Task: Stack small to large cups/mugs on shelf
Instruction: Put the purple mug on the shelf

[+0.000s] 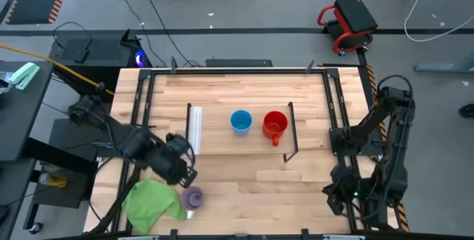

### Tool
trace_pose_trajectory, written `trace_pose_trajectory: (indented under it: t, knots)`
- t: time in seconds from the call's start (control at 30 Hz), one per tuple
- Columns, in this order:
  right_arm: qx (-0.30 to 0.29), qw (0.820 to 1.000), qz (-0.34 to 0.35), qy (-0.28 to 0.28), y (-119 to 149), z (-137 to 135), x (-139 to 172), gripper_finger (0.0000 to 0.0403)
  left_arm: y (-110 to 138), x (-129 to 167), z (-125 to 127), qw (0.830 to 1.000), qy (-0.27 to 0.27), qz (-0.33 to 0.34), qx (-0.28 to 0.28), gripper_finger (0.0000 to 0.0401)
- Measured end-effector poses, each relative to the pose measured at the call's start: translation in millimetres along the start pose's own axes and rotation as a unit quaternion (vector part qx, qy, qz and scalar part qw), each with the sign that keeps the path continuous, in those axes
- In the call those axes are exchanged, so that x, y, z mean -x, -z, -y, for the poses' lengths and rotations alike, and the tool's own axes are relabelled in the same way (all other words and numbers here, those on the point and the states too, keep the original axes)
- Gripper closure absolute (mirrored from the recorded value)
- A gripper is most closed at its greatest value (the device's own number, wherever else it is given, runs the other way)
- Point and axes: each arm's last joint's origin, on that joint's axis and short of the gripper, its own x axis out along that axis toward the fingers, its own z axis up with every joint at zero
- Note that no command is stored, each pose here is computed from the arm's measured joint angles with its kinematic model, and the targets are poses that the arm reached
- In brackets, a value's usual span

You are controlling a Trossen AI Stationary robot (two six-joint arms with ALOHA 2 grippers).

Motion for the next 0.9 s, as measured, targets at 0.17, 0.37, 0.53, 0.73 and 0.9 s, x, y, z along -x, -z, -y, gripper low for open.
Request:
trace_pose_trajectory:
  t: [0.17, 0.37, 0.53, 0.73, 0.9]
  knots:
    - [-0.019, 0.998, -0.033, -0.052, 27.3, 18.7, -42.8, 0.0341, 20.9, -16.6, 10.5, 0.999, -0.024, -0.010, 0.032, 0.0372]
    - [-0.009, 0.995, -0.050, -0.087, 46.5, 33.7, -83.4, 0.0341, 45.8, -36.6, 20.9, 0.996, -0.052, -0.026, 0.065, 0.0369]
    - [0.018, 0.996, -0.036, -0.079, 49.0, 37.1, -92.0, 0.0341, 64.4, -56.5, 28.7, 0.992, -0.079, -0.037, 0.092, 0.0356]
    - [0.037, 0.995, -0.011, -0.088, 47.1, 35.7, -93.4, 0.0341, 70.9, -80.3, 35.0, 0.987, -0.112, -0.030, 0.112, 0.0340]
    - [0.053, 0.994, 0.012, -0.097, 45.8, 35.1, -93.5, 0.0341, 65.7, -93.9, 36.6, 0.983, -0.138, -0.021, 0.117, 0.0326]
